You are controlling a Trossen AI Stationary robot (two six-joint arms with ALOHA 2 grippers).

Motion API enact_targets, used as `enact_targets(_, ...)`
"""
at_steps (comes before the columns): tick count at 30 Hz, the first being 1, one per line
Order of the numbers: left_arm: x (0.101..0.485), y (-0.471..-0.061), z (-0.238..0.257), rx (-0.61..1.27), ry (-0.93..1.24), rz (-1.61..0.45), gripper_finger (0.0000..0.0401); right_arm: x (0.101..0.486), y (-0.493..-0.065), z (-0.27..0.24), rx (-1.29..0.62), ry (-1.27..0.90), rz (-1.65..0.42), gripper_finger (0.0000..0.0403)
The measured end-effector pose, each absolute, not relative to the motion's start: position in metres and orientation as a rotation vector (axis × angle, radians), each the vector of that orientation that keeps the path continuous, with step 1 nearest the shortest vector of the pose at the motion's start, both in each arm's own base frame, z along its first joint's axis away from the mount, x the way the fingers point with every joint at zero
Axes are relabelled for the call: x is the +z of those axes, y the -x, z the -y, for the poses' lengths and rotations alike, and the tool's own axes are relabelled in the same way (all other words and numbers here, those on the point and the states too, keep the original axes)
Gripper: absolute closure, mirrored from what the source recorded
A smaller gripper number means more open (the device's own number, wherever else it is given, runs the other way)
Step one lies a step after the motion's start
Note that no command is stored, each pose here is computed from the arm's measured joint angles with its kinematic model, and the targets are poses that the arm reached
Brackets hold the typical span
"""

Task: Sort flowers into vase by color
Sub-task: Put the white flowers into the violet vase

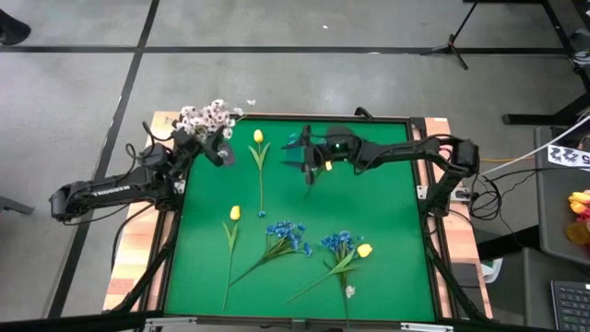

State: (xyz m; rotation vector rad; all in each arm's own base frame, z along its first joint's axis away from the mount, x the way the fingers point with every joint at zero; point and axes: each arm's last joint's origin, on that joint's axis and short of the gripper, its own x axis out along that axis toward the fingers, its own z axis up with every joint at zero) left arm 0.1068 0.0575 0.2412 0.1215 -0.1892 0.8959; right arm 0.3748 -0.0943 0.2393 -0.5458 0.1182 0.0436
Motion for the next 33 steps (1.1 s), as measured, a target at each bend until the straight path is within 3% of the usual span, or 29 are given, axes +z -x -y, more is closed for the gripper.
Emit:
enact_targets(5,0.239,-0.109,-0.058,0.884,-0.064,0.197,0.0158,0.232,-0.394,0.085,-0.001,0.551,-0.028,0.0210)
enact_targets(15,0.235,-0.116,-0.061,0.879,-0.035,0.168,0.0158,0.219,-0.479,0.096,-0.005,0.544,-0.031,0.0210)
enact_targets(23,0.239,-0.114,-0.060,0.879,-0.031,0.223,0.0158,0.217,-0.512,0.104,-0.014,0.496,-0.091,0.0209)
enact_targets(33,0.239,-0.115,-0.060,0.849,0.017,0.247,0.0158,0.215,-0.515,0.109,-0.157,0.513,-0.148,0.0135)
